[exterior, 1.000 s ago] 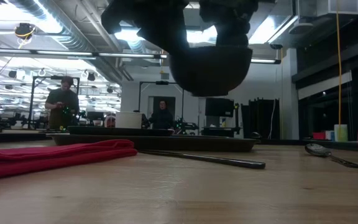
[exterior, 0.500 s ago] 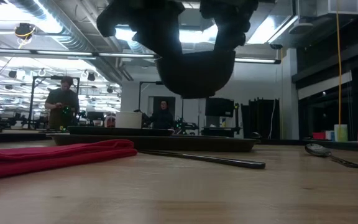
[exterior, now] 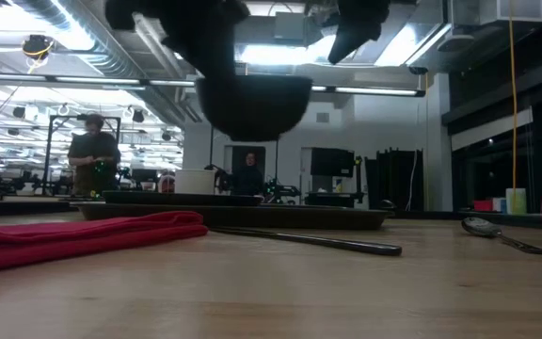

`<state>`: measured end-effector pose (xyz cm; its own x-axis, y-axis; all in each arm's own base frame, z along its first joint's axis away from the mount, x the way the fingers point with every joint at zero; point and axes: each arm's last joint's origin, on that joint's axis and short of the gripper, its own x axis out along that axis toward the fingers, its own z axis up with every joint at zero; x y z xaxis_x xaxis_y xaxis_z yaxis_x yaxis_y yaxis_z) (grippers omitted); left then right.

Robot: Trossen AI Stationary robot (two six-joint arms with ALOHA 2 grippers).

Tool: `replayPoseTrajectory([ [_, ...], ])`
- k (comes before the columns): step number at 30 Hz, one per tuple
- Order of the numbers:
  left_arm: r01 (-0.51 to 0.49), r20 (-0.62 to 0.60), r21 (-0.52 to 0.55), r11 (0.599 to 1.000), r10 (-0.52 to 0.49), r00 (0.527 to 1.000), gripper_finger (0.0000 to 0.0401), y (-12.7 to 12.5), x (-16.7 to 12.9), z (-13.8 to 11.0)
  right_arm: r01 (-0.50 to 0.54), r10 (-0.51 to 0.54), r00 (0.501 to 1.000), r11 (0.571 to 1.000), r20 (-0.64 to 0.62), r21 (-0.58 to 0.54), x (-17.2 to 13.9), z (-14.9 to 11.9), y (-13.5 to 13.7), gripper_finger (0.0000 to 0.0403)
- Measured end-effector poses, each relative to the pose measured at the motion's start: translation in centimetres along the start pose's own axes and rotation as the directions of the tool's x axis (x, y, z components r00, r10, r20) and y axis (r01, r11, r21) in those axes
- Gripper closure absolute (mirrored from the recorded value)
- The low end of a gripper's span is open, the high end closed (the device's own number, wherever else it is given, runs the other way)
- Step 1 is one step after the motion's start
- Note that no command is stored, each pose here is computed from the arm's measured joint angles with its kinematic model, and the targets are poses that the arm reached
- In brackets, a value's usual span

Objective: Set up tray
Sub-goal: Put the black bowl on the black plate

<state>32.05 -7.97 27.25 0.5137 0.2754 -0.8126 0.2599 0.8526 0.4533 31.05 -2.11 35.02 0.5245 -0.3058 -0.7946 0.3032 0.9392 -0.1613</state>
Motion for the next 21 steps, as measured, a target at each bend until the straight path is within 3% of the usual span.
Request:
replayPoseTrajectory([
  [4, 0.008, 0.022, -0.041, 0.999, -0.007, 1.0, 0.0399, 0.4, -1.5, -1.6, -0.013, 0.013, 0.999, 1.0, 0.044, -0.01, 1.3, -2.0, 0.9, 0.0395],
  [14, -0.007, 0.004, -0.203, 0.979, 0.008, 1.0, 0.0399, 0.9, -1.7, -8.0, -0.115, 0.106, 0.944, 0.993, 0.314, 0.011, 5.5, -8.4, 4.0, 0.0395],
  [21, 0.057, -0.009, -0.324, 0.944, -0.063, 0.998, 0.0399, 3.1, -0.1, -10.6, -0.11, 0.109, 0.892, 0.994, 0.438, -0.024, 7.4, -11.1, 5.3, 0.0398],
])
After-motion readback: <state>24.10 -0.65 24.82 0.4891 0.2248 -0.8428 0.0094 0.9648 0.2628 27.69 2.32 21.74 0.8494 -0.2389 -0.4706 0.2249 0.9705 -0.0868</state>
